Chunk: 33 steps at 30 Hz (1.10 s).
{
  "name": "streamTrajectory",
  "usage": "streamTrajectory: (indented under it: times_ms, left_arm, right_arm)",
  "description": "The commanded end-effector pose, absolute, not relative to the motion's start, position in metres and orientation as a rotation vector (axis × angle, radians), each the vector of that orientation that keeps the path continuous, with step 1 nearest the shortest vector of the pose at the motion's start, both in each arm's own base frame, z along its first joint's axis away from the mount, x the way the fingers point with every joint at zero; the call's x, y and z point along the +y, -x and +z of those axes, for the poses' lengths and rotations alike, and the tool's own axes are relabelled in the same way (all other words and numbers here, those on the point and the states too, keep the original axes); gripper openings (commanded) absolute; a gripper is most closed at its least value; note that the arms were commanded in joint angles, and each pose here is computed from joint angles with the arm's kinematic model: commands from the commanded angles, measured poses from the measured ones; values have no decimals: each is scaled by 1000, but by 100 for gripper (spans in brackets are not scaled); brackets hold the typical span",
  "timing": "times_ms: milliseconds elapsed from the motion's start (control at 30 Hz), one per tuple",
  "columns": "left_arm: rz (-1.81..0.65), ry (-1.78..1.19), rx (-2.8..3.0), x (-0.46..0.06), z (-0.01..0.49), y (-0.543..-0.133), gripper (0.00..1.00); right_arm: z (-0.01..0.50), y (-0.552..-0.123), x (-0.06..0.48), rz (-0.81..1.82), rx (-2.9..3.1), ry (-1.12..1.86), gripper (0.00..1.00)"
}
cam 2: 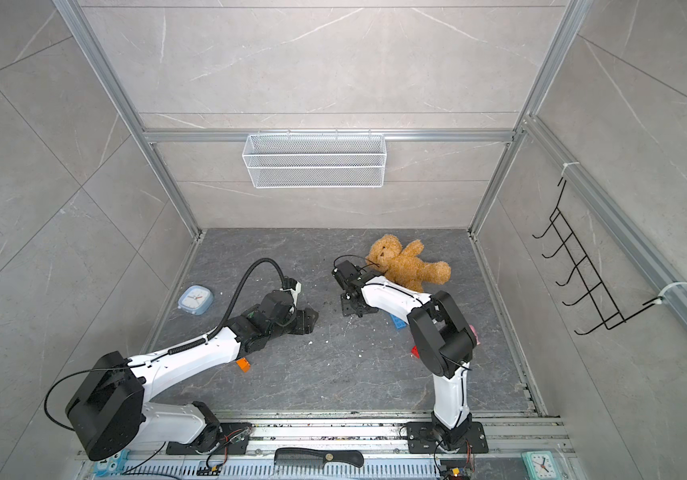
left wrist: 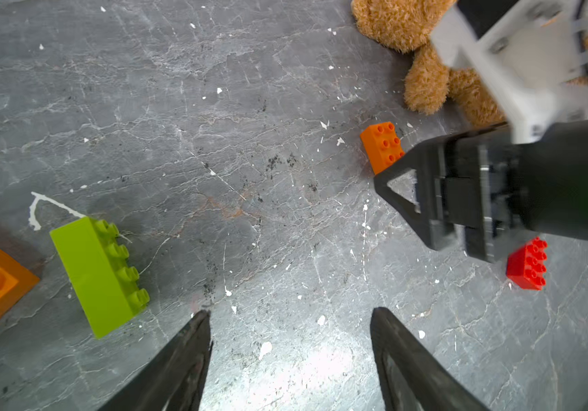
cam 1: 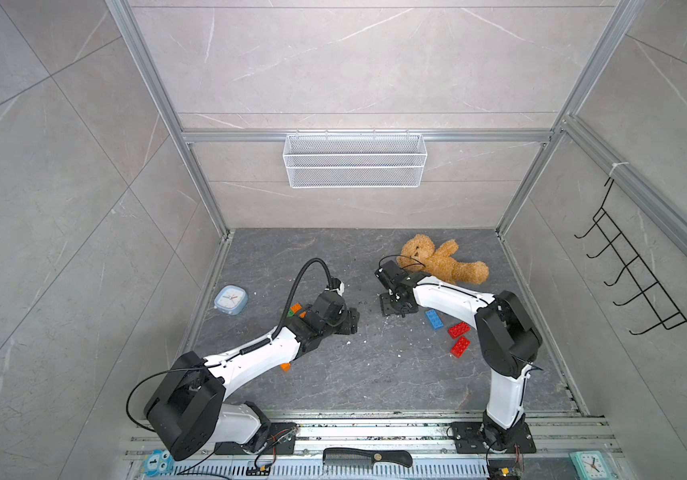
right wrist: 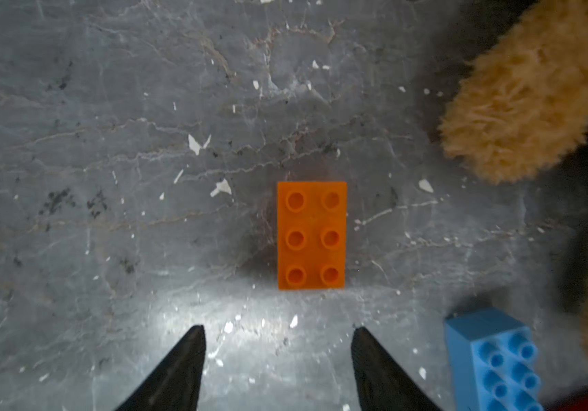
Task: Assemble a rectangle with lego
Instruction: Move the lego brick at the center of the board.
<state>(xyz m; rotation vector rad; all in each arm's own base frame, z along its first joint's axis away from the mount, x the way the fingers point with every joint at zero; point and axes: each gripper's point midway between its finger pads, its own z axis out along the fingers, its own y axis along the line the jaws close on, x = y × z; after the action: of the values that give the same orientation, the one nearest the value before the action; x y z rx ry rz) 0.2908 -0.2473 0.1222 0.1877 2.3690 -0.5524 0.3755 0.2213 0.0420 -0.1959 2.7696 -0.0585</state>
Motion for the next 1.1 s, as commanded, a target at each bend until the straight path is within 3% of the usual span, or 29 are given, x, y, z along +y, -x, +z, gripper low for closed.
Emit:
streamTrajectory:
  times_ms: [0,300,467,567,700,800,967,1067]
  left_arm:
    - [-594,-152,2332,-252,134,-300,72]
    - [-612,-141,2349,-244,130,-302,65]
    - [-646,-125,2358,-243,125,-303,62]
    - [-683,-96,2379,-243,119,-305,59]
    - [-724,-66,2380,-241,119,-308,51]
    - [-732,-50,2391,-236,118,-311,47]
    - [-737,-16,2390,-226,122,-312,46]
    - [-705,22,2410,-211,123,-312,47]
  right_arm:
    - [34,-393,220,-107,2764,213,61]
    - [31,-407,218,-146,2756,228,58]
    - [34,-421,211,-127,2764,267,68]
    - [25,-429,212,-85,2804,311,69]
    - [13,-435,218,-67,2814,365,63]
    - [9,-435,222,-36,2823,363,51]
    - [16,-422,228,21,2833,341,34]
    - [25,-397,239,31,2834,372,31]
